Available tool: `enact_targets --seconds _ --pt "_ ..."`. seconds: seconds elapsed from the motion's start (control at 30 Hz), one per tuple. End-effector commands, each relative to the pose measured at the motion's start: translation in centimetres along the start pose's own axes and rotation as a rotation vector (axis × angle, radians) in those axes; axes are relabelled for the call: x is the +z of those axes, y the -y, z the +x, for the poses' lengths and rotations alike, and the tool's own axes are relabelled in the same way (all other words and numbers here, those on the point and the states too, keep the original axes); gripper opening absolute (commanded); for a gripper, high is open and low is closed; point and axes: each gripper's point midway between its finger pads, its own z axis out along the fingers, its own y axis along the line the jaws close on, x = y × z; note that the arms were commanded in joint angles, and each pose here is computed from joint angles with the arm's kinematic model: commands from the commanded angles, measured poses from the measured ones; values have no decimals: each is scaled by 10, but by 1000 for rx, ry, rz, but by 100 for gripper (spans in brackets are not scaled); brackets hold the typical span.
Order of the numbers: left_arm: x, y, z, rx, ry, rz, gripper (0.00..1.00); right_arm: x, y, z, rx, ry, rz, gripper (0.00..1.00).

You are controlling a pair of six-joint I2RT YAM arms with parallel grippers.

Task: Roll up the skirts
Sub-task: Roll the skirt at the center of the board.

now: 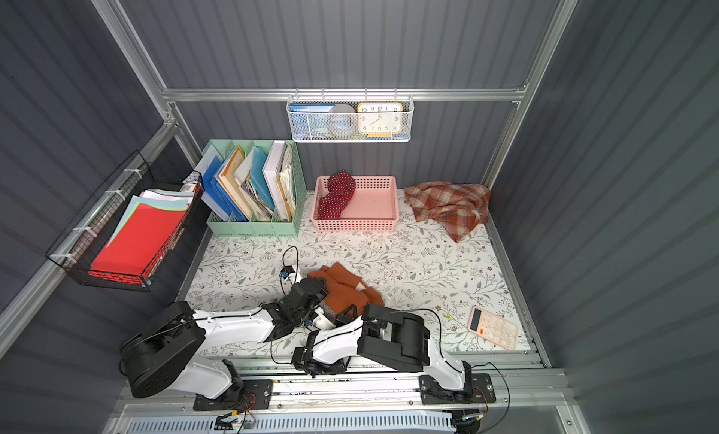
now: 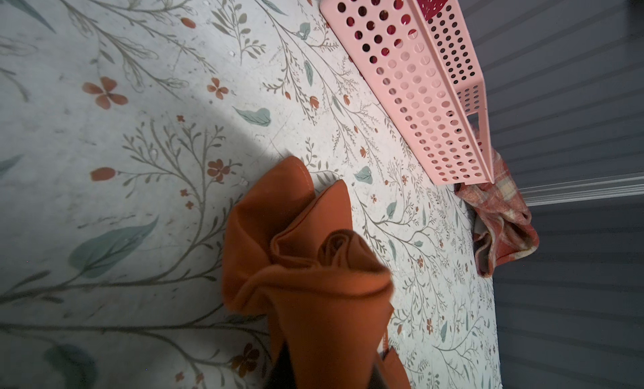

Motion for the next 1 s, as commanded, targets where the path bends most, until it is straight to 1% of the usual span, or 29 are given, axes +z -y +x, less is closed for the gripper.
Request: enact_targets --seconds 0.0,0.1,0.13,0.2,0.27,0.3,0.33,0.37,0.43,0.5,0.57,0.67,0.77,0.87,0.93,0.97 --pt "-56 -92 108 234 -510 -224 0 108 3 76 234 -504 -147 0" --pt "-59 -90 106 225 -509 -229 0 102 -6 77 225 -518 -218 0" --pt "-60 -89 101 230 -492 -234 6 99 -8 77 227 -516 -238 0" --pt "-63 -88 89 239 -440 -253 27 88 -18 80 221 -533 -305 0" --pt "-66 -85 73 240 -373 -265 51 75 -28 82 233 -542 -379 0" --pt "-67 -87 67 235 -347 -277 61 69 -34 83 242 -552 -410 0" --pt "-69 -86 61 229 -321 -279 70 62 -42 85 242 -565 -452 0" --pt "-70 -87 54 220 -296 -285 76 54 -49 86 241 -574 -486 0" --pt "-73 -87 44 211 -259 -291 79 45 -59 89 247 -588 -528 0" --pt "-76 -86 34 208 -225 -290 80 38 -60 90 260 -588 -573 0" --pt "-81 -84 21 204 -180 -293 81 31 -61 88 304 -588 -645 0" --pt "-87 -81 8 199 -138 -286 82 24 -59 84 343 -564 -699 0" --pt "-90 -77 -3 199 -111 -271 80 17 -60 78 349 -527 -740 0" --pt "-87 -74 -22 201 -79 -256 81 2 -71 67 391 -481 -869 0" --pt "-85 -75 -35 198 -54 -259 82 -7 -72 61 409 -452 -921 0" --pt "-83 -76 -43 201 -38 -259 83 -13 -72 57 409 -417 -939 0"
